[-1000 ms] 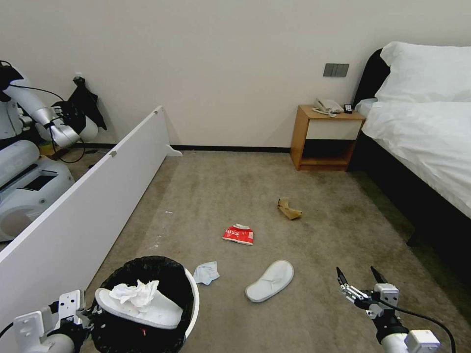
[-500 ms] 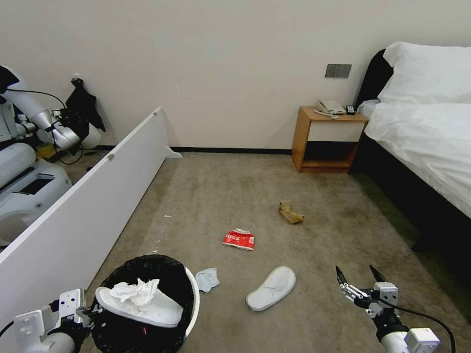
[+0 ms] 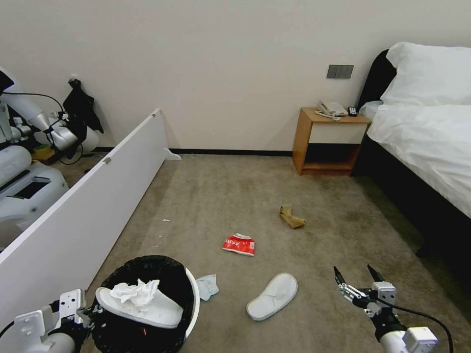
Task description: Pick up the trash bin, then pick up the garbage from the floor and place it into the trash bin.
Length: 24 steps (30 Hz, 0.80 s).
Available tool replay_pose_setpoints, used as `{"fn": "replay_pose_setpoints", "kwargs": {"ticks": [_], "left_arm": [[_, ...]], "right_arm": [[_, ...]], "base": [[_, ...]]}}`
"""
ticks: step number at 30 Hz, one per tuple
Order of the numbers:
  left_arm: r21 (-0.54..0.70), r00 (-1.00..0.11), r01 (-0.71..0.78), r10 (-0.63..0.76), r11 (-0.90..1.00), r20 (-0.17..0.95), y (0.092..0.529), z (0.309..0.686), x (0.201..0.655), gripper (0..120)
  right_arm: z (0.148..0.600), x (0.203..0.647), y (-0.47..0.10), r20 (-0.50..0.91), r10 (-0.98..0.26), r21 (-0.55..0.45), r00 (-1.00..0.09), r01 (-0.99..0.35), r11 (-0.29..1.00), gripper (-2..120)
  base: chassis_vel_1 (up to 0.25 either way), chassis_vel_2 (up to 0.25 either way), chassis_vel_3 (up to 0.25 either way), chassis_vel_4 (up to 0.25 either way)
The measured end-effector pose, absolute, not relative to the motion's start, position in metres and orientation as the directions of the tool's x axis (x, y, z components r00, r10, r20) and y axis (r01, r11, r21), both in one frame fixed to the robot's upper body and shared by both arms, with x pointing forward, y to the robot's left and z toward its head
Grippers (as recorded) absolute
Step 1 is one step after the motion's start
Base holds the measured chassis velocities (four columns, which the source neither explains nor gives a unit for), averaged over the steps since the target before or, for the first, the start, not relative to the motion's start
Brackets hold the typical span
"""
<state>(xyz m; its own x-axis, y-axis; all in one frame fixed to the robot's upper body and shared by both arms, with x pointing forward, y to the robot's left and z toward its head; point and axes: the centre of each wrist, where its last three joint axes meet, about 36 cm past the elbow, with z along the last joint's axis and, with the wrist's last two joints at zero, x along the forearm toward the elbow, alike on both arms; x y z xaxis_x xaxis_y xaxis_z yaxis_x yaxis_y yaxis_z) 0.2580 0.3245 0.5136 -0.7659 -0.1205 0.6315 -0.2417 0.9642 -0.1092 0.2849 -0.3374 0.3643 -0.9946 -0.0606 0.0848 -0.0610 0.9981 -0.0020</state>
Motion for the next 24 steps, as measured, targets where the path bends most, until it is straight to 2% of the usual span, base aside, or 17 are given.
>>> {"fn": "replay_pose_setpoints", "kwargs": {"ticks": [24], "left_arm": [[-0.11, -0.769, -0.237, -0.117, 0.965, 0.628, 0.324, 0.516, 0.258, 2]], "right_arm": [[0.352, 0.282, -0.33, 0.09, -0.101, -0.013, -0.991, -0.103, 0.995, 100]], "base": [[-0.049, 0.045, 0.044, -0.048]]}}
